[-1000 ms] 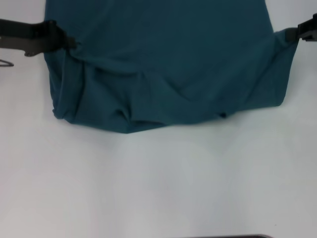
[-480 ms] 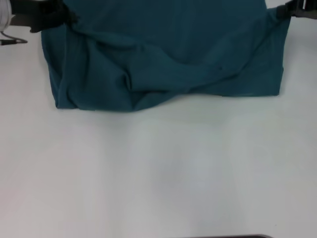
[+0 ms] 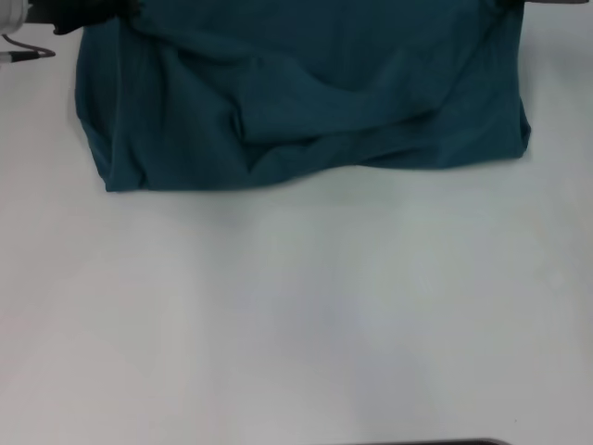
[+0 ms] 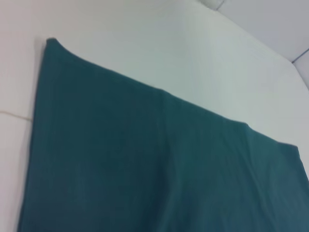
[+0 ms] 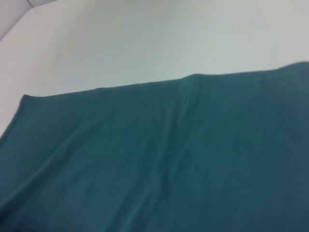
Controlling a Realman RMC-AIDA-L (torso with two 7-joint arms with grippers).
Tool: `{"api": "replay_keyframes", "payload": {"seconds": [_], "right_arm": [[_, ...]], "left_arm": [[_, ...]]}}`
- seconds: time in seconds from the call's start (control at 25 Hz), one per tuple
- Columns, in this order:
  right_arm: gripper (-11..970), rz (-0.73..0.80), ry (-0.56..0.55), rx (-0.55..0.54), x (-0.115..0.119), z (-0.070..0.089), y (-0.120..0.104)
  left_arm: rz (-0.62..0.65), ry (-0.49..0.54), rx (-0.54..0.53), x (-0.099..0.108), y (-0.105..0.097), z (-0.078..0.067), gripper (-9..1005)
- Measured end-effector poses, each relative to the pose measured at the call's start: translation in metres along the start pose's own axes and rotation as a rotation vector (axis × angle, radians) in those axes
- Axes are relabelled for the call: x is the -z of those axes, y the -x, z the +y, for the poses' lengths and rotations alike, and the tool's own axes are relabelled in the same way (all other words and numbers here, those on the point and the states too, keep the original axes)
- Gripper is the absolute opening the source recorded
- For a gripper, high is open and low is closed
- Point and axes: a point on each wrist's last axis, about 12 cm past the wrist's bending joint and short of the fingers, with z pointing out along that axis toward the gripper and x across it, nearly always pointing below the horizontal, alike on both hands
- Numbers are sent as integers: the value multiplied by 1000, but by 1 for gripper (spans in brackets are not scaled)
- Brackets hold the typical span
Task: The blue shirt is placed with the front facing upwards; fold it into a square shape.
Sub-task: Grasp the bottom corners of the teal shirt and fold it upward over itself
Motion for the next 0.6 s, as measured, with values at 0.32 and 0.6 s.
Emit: {"api": "replay_keyframes", "payload": {"seconds": [0.32,0.6], "right_arm": [[9,-29,-38,17,0,-2,7],[9,-44,-88,26,0,-8,8]], "left_arm": [[-72,37,-50,-3,14,-7,15],[-83,68,-124,-14,18,-20,15]]}}
